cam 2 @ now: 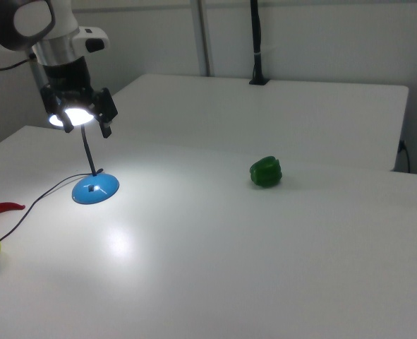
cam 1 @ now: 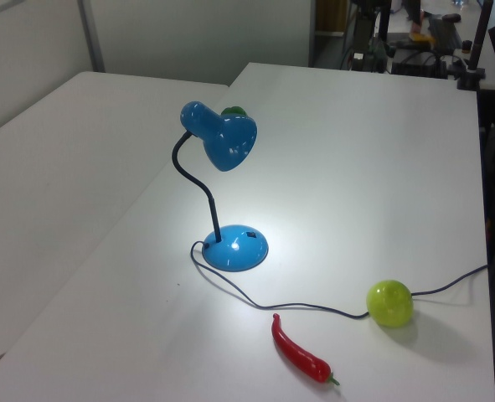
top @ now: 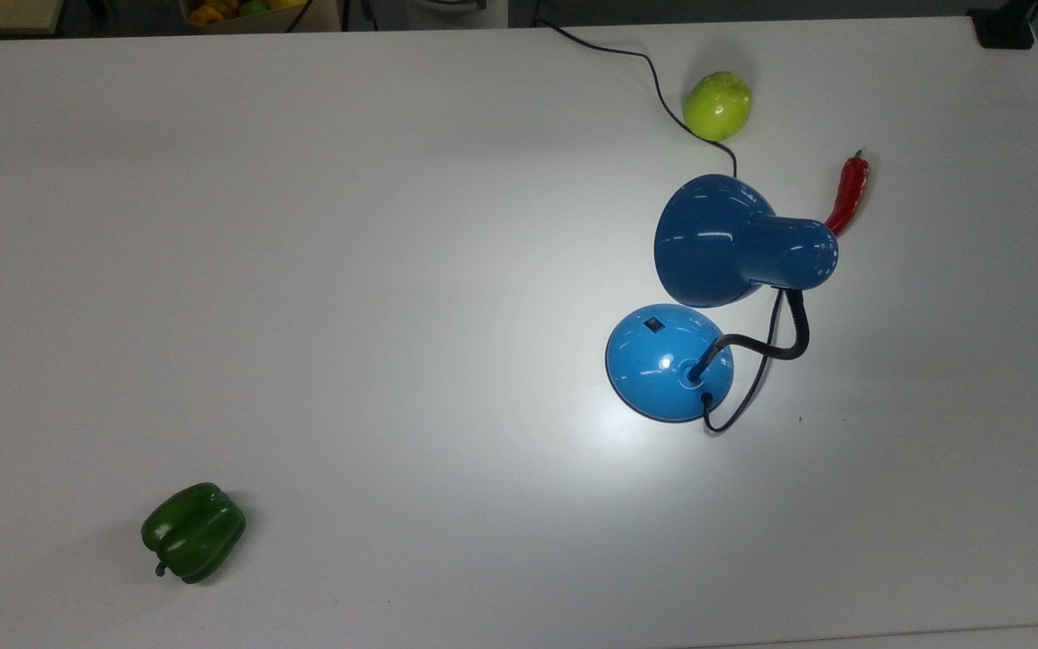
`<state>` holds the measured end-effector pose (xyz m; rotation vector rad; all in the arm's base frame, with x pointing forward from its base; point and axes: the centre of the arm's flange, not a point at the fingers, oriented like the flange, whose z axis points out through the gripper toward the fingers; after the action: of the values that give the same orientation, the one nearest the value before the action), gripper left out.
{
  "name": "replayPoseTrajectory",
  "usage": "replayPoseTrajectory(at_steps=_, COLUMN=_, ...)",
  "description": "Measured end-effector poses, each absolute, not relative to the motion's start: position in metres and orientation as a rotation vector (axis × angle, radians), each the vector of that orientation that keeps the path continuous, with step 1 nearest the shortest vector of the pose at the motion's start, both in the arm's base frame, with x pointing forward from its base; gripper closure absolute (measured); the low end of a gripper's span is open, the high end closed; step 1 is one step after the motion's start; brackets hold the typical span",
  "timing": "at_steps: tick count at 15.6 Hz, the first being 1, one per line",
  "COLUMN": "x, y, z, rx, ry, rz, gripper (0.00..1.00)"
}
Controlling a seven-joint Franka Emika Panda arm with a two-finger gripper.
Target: Turn off lamp
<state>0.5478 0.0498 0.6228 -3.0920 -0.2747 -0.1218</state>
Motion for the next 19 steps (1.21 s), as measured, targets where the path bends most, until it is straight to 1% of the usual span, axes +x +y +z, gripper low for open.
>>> replayPoseTrajectory(at_steps=19, x=0.5507, y=0.0553, z=0.6150, rx=-3.091, ry=-0.302, rz=-0.099, gripper=0.00)
